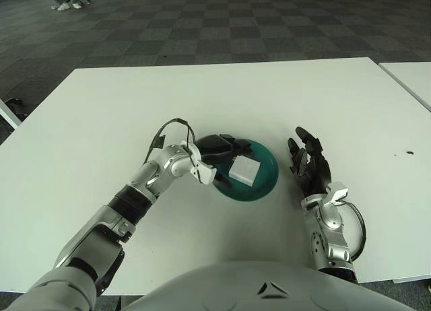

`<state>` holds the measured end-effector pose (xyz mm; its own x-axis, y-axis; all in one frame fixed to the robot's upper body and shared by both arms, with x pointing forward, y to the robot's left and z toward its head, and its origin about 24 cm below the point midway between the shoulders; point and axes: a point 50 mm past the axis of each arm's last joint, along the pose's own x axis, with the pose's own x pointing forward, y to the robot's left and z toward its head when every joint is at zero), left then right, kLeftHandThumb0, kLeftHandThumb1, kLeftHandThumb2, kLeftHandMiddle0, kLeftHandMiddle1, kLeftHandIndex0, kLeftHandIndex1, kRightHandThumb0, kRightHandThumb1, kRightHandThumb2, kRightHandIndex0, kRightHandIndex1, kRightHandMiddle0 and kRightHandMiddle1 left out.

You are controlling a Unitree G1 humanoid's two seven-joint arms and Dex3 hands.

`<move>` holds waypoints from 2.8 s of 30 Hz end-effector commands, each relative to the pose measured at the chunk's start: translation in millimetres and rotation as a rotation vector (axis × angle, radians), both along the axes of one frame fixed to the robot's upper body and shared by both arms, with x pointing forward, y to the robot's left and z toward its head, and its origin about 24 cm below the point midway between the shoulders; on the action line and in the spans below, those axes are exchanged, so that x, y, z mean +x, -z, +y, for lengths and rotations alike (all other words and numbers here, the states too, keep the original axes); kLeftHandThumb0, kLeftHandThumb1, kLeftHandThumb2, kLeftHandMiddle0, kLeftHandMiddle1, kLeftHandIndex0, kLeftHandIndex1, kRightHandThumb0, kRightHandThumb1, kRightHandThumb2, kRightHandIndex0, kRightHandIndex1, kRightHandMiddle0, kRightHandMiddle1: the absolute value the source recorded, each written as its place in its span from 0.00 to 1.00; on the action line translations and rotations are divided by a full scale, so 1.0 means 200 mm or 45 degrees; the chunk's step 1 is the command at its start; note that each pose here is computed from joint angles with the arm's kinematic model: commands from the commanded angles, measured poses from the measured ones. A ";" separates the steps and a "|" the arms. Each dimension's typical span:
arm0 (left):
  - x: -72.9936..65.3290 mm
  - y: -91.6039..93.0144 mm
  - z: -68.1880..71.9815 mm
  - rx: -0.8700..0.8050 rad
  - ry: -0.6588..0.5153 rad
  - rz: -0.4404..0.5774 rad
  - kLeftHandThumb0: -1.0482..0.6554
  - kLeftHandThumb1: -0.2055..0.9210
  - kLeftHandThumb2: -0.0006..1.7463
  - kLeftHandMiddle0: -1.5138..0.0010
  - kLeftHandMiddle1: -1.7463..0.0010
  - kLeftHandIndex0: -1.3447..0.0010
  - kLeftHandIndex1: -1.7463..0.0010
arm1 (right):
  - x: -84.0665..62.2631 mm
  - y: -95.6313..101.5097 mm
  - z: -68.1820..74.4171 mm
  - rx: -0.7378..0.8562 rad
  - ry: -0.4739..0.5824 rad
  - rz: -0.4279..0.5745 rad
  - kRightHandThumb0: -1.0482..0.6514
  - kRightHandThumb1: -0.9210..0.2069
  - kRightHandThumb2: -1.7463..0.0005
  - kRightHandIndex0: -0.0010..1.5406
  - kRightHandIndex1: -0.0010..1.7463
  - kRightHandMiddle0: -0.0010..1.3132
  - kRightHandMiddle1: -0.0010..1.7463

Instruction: Put the charger into the plate.

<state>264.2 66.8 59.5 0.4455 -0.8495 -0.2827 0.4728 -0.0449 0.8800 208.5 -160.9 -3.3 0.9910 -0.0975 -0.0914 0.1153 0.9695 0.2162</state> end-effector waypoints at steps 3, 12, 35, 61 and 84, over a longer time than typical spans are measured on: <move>0.03 -0.07 0.03 -0.094 -0.018 -0.041 0.00 1.00 0.35 0.95 0.99 1.00 0.83 | -0.12 0.22 0.00 0.062 0.002 0.364 0.20 0.00 0.57 0.19 0.00 0.00 0.37; 0.02 -0.05 0.19 -0.550 -0.345 0.108 0.00 1.00 0.30 1.00 1.00 1.00 0.98 | -0.11 0.21 0.00 0.061 0.018 0.362 0.20 0.00 0.58 0.19 0.00 0.00 0.41; -0.21 0.18 0.52 -1.712 -1.318 0.232 0.00 1.00 0.52 1.00 1.00 0.96 0.98 | -0.01 0.15 -0.02 0.015 0.013 0.299 0.20 0.00 0.59 0.15 0.00 0.00 0.42; -0.33 0.36 0.52 -1.606 -1.539 0.276 0.05 1.00 0.56 0.89 0.99 1.00 0.75 | 0.03 0.14 -0.02 -0.034 0.068 0.225 0.18 0.00 0.61 0.14 0.00 0.00 0.36; -0.46 0.33 0.47 -1.543 -1.445 0.404 0.06 1.00 0.58 0.93 1.00 1.00 0.80 | -0.04 0.15 0.00 -0.143 0.072 0.111 0.20 0.00 0.58 0.14 0.01 0.00 0.44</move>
<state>188.6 159.4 -2.6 0.9937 0.0502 0.0997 -0.0530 0.9983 0.0250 229.8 -161.2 -7.8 0.9864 -0.1623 -0.0264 0.1644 0.9768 0.1370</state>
